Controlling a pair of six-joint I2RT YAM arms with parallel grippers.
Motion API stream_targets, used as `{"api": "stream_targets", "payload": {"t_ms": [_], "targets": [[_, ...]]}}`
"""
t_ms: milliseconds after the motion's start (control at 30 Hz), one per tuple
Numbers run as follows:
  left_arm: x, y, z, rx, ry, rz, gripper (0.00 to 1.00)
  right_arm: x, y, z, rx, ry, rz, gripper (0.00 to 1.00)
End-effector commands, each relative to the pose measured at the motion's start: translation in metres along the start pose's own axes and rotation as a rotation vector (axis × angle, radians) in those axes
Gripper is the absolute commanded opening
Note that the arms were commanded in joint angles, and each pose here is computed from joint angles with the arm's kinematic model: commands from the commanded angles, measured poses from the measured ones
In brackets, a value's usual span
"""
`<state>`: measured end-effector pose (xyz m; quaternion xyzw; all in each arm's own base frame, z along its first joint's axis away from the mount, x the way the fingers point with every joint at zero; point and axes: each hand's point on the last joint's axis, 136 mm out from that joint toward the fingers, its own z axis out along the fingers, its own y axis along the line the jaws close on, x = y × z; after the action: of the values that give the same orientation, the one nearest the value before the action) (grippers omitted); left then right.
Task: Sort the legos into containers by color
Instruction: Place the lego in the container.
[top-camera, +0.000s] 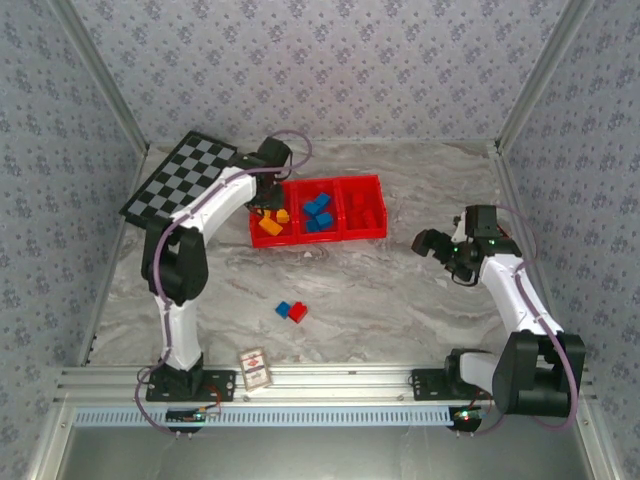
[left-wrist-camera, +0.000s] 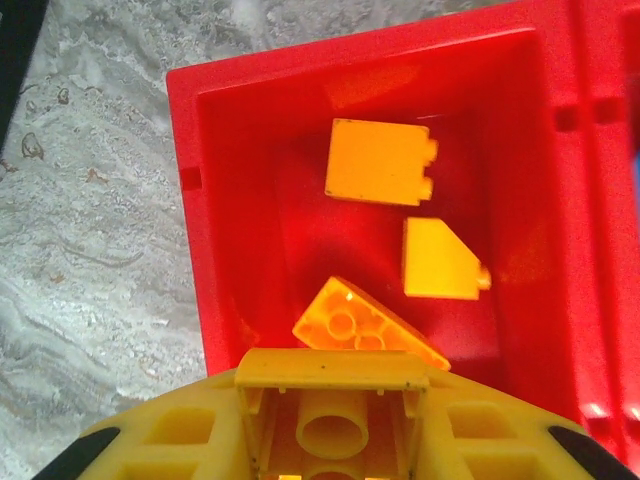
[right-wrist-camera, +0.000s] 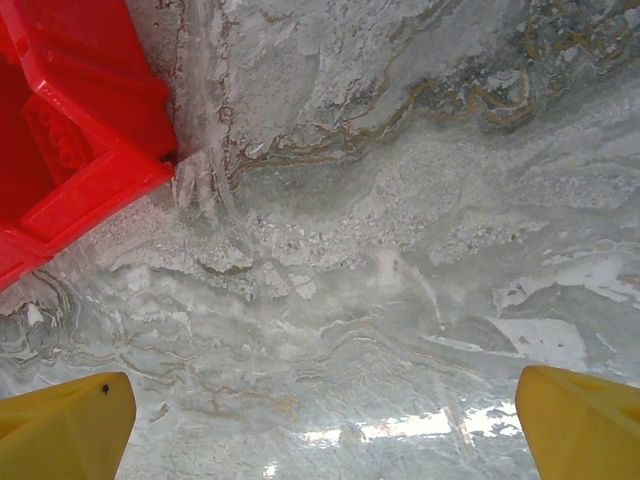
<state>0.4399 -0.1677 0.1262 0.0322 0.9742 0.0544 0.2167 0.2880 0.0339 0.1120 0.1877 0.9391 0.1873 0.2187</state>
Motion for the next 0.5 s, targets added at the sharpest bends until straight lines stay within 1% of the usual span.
{"api": "stream_targets", "payload": {"t_ms": [0, 200, 300, 367, 467], "targets": [[-0.015, 0.0, 0.003, -0.026, -0.029, -0.028, 0.35, -0.001, -0.003, -0.006, 0.007, -0.002, -0.008, 1.0], [-0.023, 0.004, 0.024, -0.078, -0.019, -0.026, 0.38, -0.003, -0.007, -0.005, 0.008, -0.004, -0.002, 1.0], [-0.027, 0.008, 0.029, -0.113, -0.019, -0.017, 0.4, -0.004, -0.008, -0.005, 0.009, -0.009, 0.001, 1.0], [-0.028, 0.008, 0.031, -0.121, -0.016, -0.014, 0.44, -0.004, -0.009, -0.005, 0.01, -0.008, 0.003, 1.0], [-0.028, 0.009, 0.03, -0.123, -0.019, -0.022, 0.52, -0.004, -0.01, -0.005, 0.012, -0.007, 0.007, 1.0]]}}
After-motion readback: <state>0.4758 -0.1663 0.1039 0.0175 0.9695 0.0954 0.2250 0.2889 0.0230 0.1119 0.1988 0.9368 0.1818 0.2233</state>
